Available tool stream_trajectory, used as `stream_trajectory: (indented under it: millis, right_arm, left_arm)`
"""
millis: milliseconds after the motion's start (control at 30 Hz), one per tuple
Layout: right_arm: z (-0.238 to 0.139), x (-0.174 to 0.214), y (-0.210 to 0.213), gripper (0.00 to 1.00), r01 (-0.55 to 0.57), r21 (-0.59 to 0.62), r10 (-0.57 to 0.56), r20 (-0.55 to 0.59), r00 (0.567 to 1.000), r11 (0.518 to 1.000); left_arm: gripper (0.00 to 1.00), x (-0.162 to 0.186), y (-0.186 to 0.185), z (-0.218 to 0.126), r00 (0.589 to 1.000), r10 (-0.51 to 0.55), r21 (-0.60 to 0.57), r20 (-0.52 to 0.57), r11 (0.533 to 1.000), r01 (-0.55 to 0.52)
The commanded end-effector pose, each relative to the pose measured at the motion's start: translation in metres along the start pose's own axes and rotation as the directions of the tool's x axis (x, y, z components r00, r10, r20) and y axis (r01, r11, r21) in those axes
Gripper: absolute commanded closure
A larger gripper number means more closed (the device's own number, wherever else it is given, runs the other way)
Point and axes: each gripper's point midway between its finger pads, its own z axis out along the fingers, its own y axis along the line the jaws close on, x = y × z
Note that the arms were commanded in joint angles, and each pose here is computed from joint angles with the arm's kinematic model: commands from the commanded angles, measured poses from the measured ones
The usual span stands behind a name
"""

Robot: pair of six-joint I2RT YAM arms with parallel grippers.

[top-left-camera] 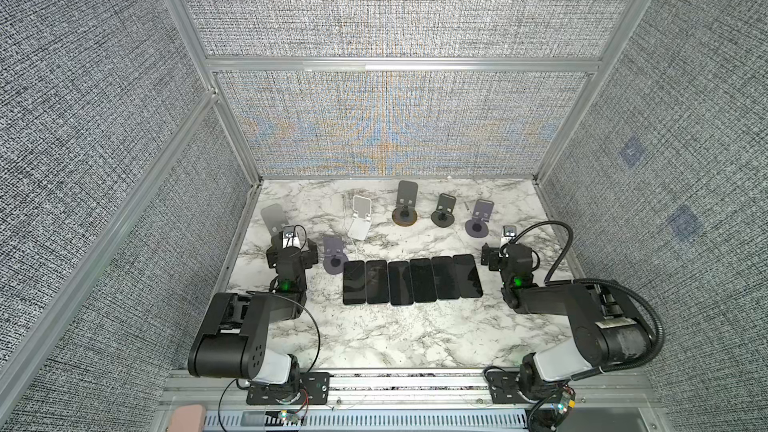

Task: Remove the phone from the phone stand

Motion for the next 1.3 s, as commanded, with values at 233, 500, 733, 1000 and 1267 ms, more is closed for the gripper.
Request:
stream_trajectory:
  millis: [233,500,733,1000,1267]
  right_arm:
    - [0.0,-0.006,-0.001,0.01,-0.029,0.001,0.029,0.029,0.999,1.0]
    - [0.001,-0.006,-0.001,0.01,-0.028,0.001,0.028,0.026,0.999,1.0]
    - [0.001,-0.006,-0.001,0.01,-0.029,0.001,0.029,0.026,0.999,1.0]
    - [0.001,-0.005,-0.001,0.01,-0.028,0.0,0.028,0.024,0.999,1.0]
    - [0.002,-0.005,-0.001,0.01,-0.033,-0.003,0.033,0.02,0.999,0.999]
  left_arm:
    - [0.01,-0.016,-0.01,0.004,0.997,-0.034,0.074,0.074,0.997,0.028]
    - [0.01,-0.015,-0.004,0.007,0.997,-0.051,0.034,0.05,0.998,0.049]
    - [0.01,-0.015,-0.004,0.008,0.997,-0.052,0.037,0.049,0.998,0.05]
    - [0.01,-0.015,-0.003,0.009,0.998,-0.053,0.038,0.046,0.998,0.052]
    - [0.01,-0.014,-0.004,0.009,0.998,-0.053,0.041,0.043,0.998,0.051]
